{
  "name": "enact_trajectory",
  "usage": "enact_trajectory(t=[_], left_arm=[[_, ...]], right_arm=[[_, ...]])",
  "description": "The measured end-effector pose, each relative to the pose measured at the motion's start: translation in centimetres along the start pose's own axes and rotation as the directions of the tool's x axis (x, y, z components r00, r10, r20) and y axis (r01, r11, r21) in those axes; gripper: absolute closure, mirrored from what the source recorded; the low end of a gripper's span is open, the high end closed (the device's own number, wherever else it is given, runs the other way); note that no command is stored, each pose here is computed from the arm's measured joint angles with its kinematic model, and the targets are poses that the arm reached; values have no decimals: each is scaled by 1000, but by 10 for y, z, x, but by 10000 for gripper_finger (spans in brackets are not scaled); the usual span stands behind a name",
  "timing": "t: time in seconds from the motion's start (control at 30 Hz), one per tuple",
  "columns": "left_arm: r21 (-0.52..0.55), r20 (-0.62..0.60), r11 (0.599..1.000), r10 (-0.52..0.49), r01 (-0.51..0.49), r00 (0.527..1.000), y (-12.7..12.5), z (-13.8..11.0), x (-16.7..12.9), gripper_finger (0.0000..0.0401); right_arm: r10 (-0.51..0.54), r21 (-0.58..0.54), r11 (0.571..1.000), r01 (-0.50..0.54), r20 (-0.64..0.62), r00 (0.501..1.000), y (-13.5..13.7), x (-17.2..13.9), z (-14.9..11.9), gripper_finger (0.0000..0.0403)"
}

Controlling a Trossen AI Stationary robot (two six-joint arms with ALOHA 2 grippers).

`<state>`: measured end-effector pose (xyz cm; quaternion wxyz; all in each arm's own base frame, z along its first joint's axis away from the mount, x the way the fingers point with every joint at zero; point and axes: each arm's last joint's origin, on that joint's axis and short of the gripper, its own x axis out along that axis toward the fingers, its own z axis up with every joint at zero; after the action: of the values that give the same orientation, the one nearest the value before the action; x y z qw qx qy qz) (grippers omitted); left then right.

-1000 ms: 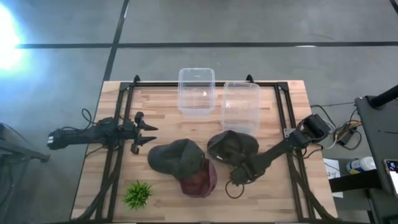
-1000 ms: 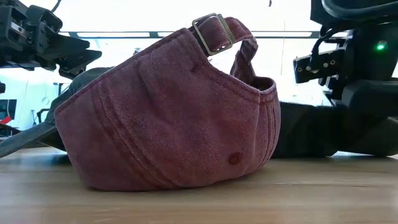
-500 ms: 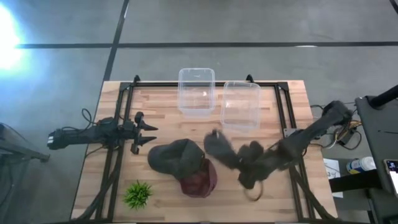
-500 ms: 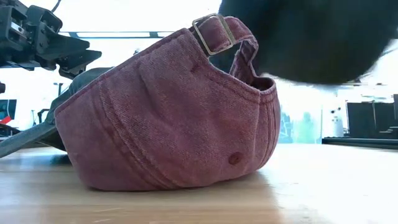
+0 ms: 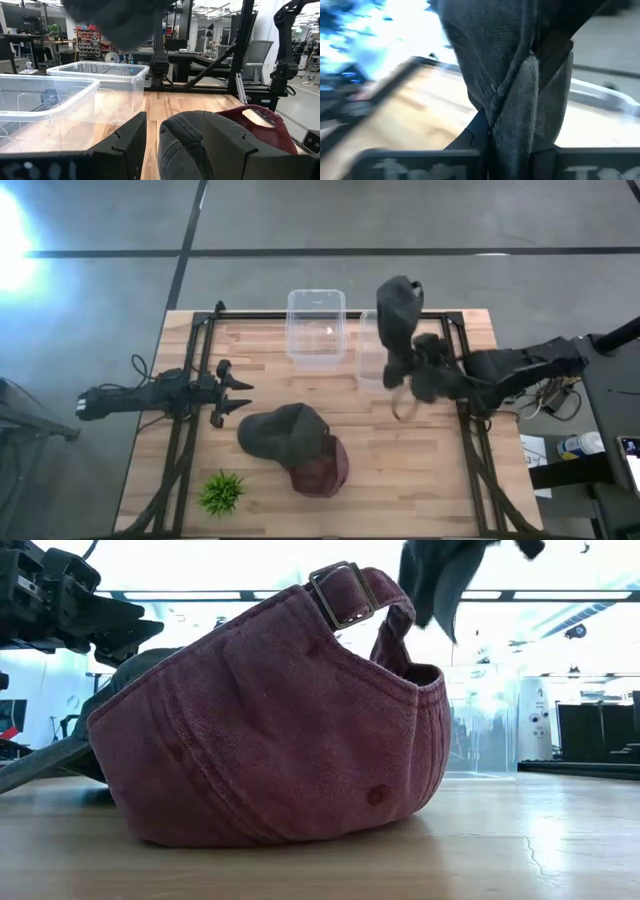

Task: Pick & Place hat
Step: Put the right black cap into the right transparent bin, then put the black cap into the right transparent bin

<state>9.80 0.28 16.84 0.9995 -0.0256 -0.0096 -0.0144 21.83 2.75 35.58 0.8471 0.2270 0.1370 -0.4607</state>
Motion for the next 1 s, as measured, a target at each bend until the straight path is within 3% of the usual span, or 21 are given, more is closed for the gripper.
enact_trajectory(t=[0.1,0.17,0.37,0.5,0.63,0.77,1.0], left_arm=[[0,0,1000,0,0,1000,0,0,0,220],[0,0,1000,0,0,1000,0,0,0,220],[0,0,1000,0,0,1000,0,0,0,220],[0,0,1000,0,0,1000,0,0,0,220],[0,0,1000,0,0,1000,0,0,0,220],[0,0,1000,0,0,1000,0,0,0,220],[0,0,1000,0,0,1000,0,0,0,220]], right_arm=[[-131,5,991,131,2,991,-15,29,-5,389],[-162,29,986,163,-45,986,-25,47,-10,389],[24,30,999,-18,-214,977,-36,90,-34,389],[-9,82,996,37,-320,947,-52,103,-53,383],[-5,101,994,43,-351,936,-55,101,-57,339],[45,132,991,0,-336,941,-47,96,-45,274],[197,12,980,-200,-247,949,-18,69,-4,185]])
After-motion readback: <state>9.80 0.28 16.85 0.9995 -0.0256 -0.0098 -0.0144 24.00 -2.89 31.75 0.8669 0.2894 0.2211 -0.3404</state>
